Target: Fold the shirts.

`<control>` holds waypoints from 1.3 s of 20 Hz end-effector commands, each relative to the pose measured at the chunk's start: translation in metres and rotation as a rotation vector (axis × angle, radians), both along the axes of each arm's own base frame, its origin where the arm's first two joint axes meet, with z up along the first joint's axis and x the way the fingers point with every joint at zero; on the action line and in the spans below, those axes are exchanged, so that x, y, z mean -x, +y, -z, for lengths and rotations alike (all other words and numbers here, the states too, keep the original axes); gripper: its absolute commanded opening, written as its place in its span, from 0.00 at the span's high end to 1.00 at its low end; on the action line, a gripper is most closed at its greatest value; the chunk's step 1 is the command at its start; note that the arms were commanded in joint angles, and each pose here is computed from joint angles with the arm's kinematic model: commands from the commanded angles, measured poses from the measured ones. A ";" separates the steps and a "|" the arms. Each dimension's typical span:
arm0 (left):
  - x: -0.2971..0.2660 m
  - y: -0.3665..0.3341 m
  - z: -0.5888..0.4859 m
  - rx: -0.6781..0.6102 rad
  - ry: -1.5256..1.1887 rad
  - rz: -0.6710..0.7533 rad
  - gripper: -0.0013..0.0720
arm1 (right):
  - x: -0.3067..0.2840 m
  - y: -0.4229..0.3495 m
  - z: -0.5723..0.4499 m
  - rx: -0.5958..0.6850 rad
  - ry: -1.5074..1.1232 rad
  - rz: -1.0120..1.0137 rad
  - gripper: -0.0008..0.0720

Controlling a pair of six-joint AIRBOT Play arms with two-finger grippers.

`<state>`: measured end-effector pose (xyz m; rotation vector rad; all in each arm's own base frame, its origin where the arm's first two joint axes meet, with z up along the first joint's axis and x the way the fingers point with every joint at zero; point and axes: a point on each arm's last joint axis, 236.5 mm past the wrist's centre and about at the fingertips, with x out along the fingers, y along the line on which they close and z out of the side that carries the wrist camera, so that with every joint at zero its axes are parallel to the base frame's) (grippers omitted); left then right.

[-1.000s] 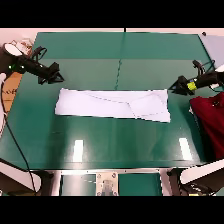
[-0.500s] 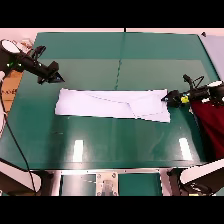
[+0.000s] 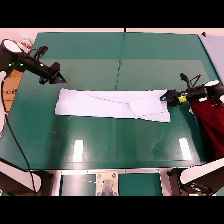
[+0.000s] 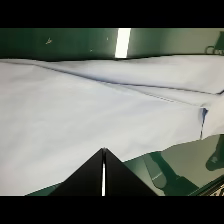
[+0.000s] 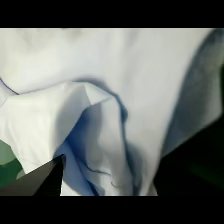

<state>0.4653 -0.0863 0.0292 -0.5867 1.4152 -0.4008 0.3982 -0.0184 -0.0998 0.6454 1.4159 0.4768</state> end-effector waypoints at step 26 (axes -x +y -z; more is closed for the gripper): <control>-0.003 -0.003 -0.001 -0.001 -0.040 0.036 0.95 | -0.007 0.037 0.002 0.003 0.032 -0.018 0.96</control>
